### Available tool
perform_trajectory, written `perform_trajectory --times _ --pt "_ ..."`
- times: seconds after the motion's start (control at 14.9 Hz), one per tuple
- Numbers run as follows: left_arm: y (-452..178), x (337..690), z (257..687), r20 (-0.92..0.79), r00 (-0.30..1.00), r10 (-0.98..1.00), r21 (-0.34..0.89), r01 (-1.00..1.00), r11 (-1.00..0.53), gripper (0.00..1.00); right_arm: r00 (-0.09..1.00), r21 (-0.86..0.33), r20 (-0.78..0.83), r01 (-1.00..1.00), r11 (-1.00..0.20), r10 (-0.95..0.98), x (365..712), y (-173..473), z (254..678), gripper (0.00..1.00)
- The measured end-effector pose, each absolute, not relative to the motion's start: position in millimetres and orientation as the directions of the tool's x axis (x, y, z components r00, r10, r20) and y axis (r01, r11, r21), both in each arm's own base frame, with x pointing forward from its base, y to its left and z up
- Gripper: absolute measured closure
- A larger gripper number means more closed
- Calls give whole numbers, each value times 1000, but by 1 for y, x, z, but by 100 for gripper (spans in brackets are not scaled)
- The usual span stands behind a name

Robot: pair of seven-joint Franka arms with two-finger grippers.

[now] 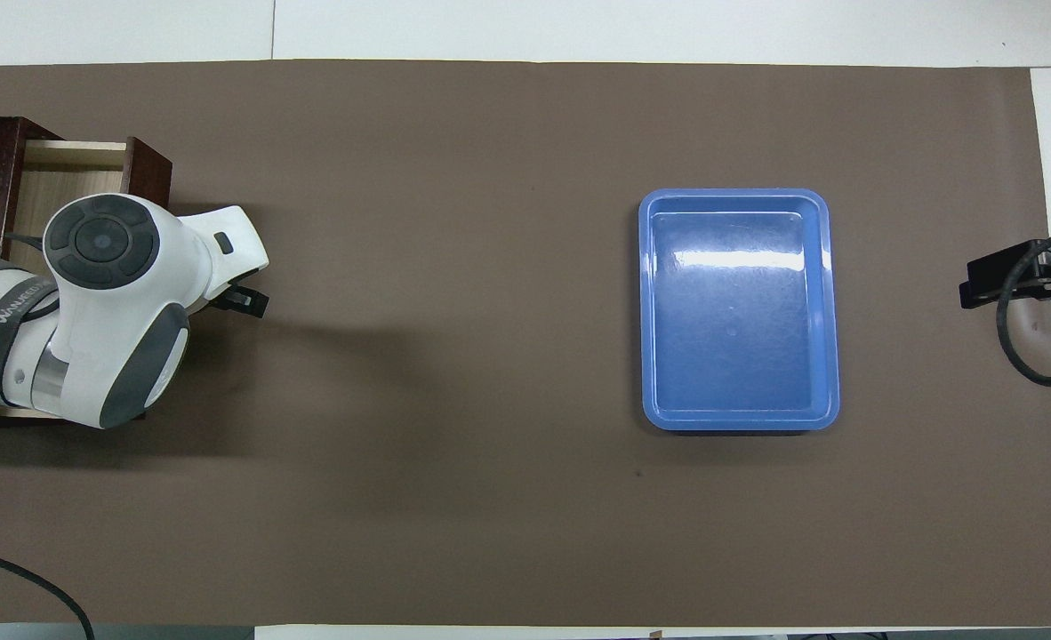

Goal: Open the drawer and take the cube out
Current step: 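Pull the drawer open toward the tray with the left gripper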

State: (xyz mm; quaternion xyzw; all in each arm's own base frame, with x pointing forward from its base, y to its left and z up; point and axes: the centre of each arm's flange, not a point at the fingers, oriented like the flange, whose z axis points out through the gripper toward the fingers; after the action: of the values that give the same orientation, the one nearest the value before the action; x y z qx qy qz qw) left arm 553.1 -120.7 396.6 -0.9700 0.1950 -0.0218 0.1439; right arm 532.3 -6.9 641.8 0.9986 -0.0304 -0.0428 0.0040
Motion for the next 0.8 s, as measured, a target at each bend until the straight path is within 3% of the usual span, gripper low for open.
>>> perform_trajectory --times 0.54,0.8 --pt "-125 552 397 -17 921 -389 -287 -377 -881 0 994 11 -85 -61 -998 -61 532 -7 642 0" --pt "-131 558 421 -28 925 -378 -294 -369 -882 0 994 11 -85 -61 -998 -61 532 -7 642 0"
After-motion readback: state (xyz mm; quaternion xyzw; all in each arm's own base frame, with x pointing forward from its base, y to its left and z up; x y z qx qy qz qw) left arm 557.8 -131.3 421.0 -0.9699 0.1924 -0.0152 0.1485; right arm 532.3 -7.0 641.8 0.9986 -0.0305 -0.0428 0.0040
